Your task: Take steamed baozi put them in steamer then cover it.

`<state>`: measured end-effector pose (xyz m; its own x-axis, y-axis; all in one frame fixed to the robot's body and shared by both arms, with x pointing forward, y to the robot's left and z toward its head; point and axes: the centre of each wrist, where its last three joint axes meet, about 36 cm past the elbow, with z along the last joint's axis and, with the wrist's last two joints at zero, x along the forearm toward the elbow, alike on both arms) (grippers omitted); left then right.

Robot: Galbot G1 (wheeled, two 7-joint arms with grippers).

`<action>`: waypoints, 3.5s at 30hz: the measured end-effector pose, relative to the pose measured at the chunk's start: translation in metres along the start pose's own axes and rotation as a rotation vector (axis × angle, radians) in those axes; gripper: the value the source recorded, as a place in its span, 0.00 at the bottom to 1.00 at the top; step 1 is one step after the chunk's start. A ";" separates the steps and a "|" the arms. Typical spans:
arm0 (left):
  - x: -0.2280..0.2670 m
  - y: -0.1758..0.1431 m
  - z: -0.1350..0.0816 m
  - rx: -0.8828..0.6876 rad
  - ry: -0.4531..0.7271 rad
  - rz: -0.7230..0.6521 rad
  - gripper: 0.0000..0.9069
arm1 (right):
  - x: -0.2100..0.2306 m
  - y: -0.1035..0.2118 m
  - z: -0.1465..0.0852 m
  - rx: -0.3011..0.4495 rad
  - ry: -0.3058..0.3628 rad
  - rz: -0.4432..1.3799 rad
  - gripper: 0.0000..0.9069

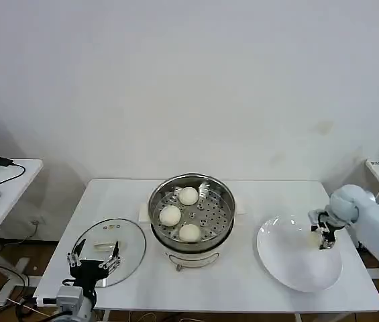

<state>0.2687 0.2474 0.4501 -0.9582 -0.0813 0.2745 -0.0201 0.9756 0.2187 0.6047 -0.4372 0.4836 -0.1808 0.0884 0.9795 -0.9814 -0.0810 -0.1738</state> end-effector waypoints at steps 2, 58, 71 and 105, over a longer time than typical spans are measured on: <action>0.000 0.001 -0.001 -0.003 -0.005 -0.002 1.00 | 0.013 -0.006 -0.002 -0.008 -0.018 0.020 0.76; 0.009 0.011 -0.025 -0.015 -0.090 -0.059 1.00 | 0.172 -0.115 -0.336 0.076 -0.287 -0.007 0.69; 0.007 0.011 -0.023 -0.017 -0.086 -0.059 1.00 | 0.138 -0.104 -0.329 0.073 -0.227 -0.049 0.68; -0.001 0.013 -0.021 -0.013 -0.084 -0.051 1.00 | 0.208 -0.109 -0.279 0.008 -0.302 0.053 1.00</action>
<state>0.2757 0.2555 0.4724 -0.9765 -0.1131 0.1836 -0.0664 0.9678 0.2430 0.6563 -0.1332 0.6781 -0.2037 -0.2156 0.9550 -0.9703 -0.0853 -0.2263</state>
